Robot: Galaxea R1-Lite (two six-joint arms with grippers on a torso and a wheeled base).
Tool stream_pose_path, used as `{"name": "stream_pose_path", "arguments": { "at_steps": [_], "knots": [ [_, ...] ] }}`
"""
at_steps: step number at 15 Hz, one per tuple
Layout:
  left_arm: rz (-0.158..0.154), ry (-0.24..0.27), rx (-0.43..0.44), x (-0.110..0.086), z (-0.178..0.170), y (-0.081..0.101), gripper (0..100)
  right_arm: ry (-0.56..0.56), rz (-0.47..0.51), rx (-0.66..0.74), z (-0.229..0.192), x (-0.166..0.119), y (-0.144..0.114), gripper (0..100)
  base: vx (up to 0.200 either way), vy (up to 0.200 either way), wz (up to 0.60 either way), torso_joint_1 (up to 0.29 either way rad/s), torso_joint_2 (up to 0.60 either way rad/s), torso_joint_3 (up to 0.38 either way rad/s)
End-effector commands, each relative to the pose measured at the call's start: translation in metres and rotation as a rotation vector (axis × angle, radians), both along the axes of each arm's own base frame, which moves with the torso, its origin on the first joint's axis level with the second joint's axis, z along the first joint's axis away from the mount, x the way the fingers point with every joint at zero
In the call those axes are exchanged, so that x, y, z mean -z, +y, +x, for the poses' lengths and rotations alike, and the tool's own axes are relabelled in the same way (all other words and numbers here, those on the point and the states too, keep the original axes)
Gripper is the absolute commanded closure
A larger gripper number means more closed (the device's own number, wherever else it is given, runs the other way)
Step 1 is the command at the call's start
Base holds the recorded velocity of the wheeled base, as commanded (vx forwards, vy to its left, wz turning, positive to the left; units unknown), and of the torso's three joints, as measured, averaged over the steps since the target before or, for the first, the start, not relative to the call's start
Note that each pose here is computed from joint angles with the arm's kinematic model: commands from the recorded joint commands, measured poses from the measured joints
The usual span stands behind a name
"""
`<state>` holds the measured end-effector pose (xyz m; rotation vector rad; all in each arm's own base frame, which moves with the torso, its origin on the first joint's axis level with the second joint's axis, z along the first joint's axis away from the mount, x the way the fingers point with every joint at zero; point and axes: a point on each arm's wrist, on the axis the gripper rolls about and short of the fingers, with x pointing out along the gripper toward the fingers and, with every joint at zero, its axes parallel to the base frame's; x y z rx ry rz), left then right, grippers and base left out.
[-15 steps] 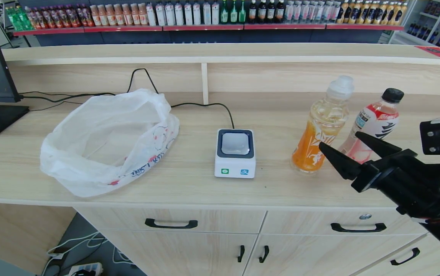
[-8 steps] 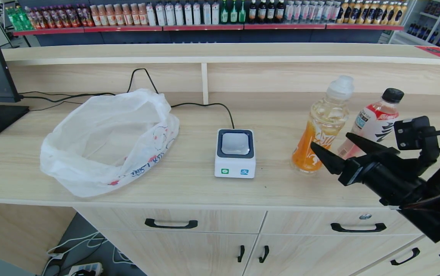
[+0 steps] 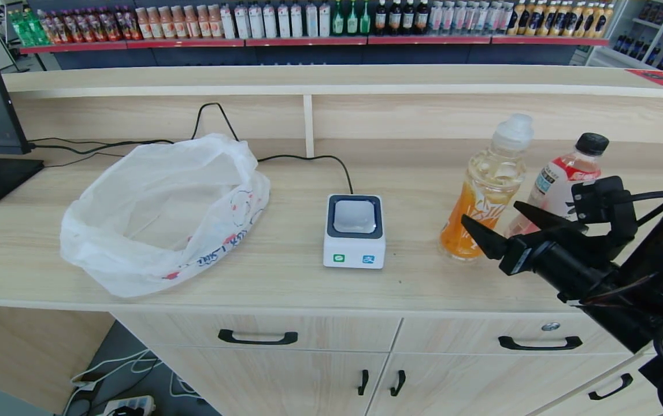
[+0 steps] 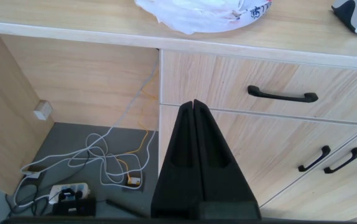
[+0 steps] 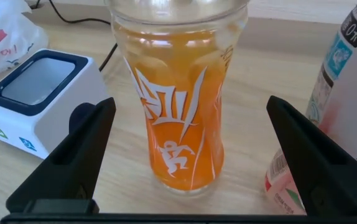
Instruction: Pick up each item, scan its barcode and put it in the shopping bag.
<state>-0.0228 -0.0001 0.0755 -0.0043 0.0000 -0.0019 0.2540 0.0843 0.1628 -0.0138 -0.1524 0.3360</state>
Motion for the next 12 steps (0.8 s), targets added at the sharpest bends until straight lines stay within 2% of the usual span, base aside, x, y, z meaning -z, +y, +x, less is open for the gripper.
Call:
{"name": "stream_pose_path", "arguments": {
  "at_steps": [1,3,8,12],
  "knots": [
    [0.000,0.000,0.000,0.000,0.000,0.000,100,0.009,-0.002,-0.012,0.004,0.003,0.004,0,0.000,0.000,0.00,0.000,0.00,0.000],
    [0.000,0.000,0.000,0.000,0.000,0.000,100,0.015,-0.016,0.004,0.012,0.008,0.008,0,0.000,0.000,0.00,0.000,0.00,0.000],
    [0.000,0.000,0.000,0.000,0.000,0.000,100,-0.088,0.018,0.058,0.032,0.000,0.029,0,0.000,0.000,0.00,0.000,0.00,0.000],
    [0.000,0.000,0.000,0.000,0.000,0.000,100,-0.078,0.043,0.147,0.033,0.001,0.036,0,0.000,0.000,0.00,0.000,0.00,0.000]
  ]
}}
